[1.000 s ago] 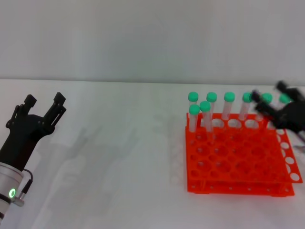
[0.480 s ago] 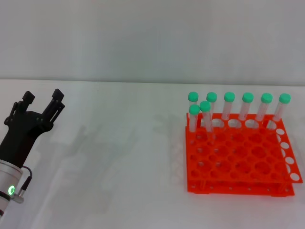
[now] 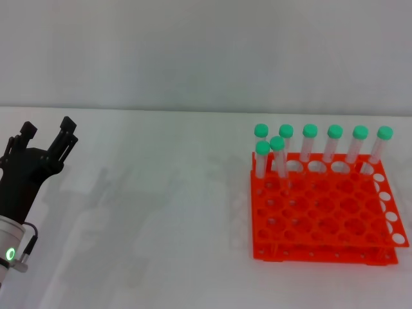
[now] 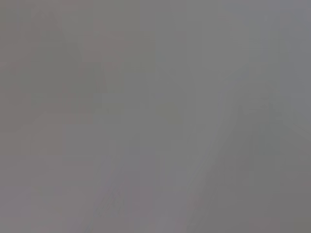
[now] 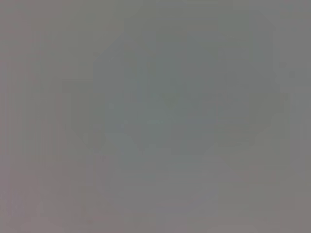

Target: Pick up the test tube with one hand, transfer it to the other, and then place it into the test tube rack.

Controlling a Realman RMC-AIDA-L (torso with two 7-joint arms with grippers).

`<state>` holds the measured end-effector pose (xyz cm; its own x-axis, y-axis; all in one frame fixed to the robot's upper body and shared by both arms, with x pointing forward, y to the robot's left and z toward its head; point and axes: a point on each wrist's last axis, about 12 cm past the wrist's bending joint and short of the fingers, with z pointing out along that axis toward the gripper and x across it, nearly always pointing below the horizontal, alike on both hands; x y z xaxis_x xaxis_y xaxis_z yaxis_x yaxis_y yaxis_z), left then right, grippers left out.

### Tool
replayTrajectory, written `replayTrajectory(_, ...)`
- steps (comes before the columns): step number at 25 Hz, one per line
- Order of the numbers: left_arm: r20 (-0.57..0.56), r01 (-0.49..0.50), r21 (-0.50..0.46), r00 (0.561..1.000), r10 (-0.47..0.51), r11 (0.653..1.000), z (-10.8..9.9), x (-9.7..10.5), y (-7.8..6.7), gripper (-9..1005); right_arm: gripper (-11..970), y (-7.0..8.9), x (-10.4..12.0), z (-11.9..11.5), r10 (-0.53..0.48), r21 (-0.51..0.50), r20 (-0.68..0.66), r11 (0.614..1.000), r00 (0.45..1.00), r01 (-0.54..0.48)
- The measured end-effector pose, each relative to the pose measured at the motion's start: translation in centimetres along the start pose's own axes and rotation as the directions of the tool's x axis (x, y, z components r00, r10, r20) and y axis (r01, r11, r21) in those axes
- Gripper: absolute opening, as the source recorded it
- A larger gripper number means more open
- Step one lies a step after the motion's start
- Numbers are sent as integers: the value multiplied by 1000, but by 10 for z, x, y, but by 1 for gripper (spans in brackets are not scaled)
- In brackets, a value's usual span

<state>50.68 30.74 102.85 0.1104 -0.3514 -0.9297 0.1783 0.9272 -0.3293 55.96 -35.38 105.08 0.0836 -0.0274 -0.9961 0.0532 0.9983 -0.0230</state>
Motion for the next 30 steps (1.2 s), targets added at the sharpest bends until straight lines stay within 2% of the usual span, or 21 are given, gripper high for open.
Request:
replayTrajectory(24,15,15,-35,1000,-14,999,2,0,1,890,832,0,-4,20,-18,37,-43,999,999,20)
replayTrajectory(30,18,16,-41,1000,-15,999,2,-1,2,890,832,-5,-6,22,-3,67,-37,998,999,5)
